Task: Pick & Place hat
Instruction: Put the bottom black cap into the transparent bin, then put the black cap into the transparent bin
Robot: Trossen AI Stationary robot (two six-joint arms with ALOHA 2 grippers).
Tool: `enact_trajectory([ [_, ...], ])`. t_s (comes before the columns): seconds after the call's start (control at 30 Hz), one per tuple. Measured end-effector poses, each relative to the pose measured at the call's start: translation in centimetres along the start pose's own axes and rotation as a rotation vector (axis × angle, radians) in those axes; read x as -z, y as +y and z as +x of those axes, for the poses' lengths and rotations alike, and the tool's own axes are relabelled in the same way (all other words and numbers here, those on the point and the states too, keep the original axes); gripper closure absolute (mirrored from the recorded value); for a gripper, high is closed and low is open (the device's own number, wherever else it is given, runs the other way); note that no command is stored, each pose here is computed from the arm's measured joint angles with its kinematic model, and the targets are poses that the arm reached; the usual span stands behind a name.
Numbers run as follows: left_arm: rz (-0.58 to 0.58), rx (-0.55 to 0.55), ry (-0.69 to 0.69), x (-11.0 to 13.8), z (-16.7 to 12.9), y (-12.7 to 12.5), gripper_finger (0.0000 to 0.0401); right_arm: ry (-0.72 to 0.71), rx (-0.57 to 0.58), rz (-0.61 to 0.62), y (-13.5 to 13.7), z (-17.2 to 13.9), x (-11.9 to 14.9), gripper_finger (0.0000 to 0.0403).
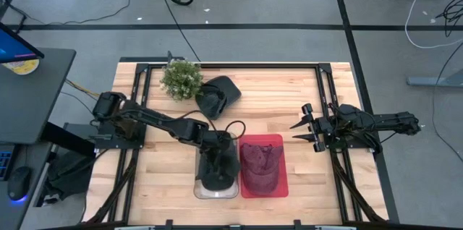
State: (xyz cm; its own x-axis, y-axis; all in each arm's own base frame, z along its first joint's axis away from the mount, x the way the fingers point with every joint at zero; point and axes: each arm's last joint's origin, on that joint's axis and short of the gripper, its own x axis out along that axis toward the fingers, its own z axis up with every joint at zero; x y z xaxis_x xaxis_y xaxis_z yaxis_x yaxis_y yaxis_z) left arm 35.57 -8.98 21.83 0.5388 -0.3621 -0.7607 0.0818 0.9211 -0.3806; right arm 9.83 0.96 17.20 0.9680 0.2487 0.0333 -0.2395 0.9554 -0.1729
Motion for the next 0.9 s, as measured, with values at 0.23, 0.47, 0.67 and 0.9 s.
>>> enact_trajectory([
  [0.23, 0.084, -0.073, -0.103, -0.7, -3.1, -0.7, 0.0277, 0.0, 0.0, 0.0, 0.0, 0.0, 0.0, 0.0246],
  [0.47, 0.181, -0.311, -0.194, -0.5, -6.9, -1.4, 0.0277, 0.0, 0.0, 0.0, 0.0, 0.0, 0.0, 0.0246],
  [0.67, 0.167, -0.558, -0.15, 0.8, -8.5, -1.3, 0.0277, 0.0, 0.0, 0.0, 0.0, 0.0, 0.0, 0.0246],
  [0.9, 0.157, -0.74, -0.103, 1.4, -8.4, -0.3, 0.0277, -0.002, 0.001, 0.0, 0.0, 0.0, 0.0, 0.0246],
])
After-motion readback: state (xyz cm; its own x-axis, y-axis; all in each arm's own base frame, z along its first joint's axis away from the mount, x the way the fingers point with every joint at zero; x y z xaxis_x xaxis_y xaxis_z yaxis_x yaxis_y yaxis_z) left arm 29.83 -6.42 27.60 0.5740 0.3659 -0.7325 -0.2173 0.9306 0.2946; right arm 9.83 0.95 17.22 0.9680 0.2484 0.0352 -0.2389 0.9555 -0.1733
